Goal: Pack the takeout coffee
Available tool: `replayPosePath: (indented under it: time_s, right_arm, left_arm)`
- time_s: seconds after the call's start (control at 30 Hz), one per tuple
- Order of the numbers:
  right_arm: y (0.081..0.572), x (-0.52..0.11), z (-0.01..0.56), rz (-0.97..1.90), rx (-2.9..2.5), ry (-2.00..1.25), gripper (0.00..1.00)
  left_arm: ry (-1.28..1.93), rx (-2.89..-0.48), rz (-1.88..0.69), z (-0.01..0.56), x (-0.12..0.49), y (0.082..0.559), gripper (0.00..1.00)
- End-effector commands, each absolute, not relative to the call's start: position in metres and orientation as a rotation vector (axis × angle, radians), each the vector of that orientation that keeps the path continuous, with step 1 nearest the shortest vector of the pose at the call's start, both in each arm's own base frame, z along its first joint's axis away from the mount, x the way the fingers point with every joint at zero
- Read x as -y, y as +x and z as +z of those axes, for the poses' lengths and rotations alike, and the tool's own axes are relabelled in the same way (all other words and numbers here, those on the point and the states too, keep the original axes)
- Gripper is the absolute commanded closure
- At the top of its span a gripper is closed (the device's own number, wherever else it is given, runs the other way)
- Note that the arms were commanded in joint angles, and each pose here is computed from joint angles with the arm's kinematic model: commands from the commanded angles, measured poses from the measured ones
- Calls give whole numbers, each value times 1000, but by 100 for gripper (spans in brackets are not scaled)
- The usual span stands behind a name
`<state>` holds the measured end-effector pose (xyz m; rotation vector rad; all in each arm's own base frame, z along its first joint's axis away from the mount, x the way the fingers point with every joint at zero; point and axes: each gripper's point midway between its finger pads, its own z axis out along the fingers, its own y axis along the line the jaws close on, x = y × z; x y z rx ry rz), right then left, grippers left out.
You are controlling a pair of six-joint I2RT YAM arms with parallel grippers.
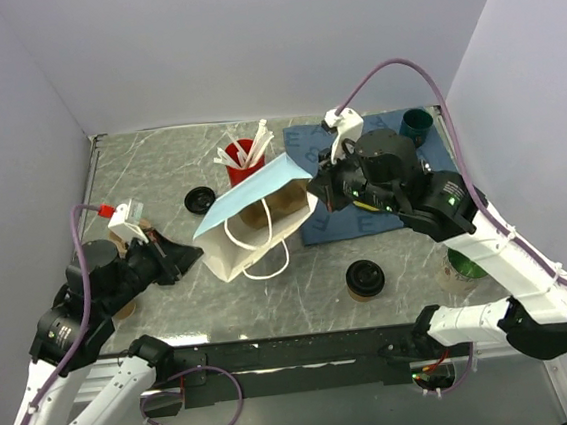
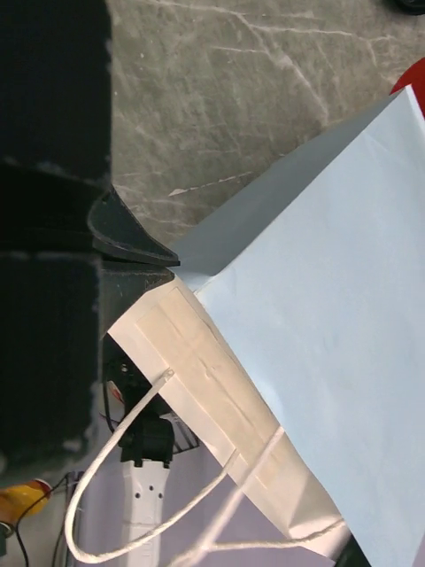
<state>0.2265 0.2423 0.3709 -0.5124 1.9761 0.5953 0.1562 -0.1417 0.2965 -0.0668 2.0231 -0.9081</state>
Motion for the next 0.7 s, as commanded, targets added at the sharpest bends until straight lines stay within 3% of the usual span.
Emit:
replayPosePath:
  time_s: [0.0,0.03,0.1,0.17,0.27,0.37,0.4,0.53,0.6,0.67]
  right_arm:
    - [241,-246,375,569,-1917,-486,100]
    - [232,-245,356,555,-2007,-534,100]
    - [237,-243,387,535,-1991,-474,100]
    - [239,-255,347,568,-2006,-534,100]
    - [236,-248,387,568,-1988,-493,100]
    - [237,-257,329,566,-2046,-545,100]
    - [237,-257,319,549,-2076,-563,100]
    - [240,-245,405,540,-1943,-517,100]
    - [236,-241,411,556,-1933,-492,100]
    - [230,-240,374,581,-2002,-458,100]
  left_arm:
    - [-148,-1971,-959,300,147,168,99]
    - [-142,-1950,-978,305,149,170,99]
    - [-171,-1948,-962,313,146,172,99]
    - [-157,-1969,-1018,293,155,169,99]
    - [-202,-1953,-993,314,147,169,99]
    - [-187,-2043,-974,261,152,169,99]
    - [-195,-2035,-973,264,151,170,99]
    - [-192,-1841,-963,370,137,171,99]
    - [-187,-1863,-930,375,135,172,99]
    - [-199,-1887,-905,358,132,172,99]
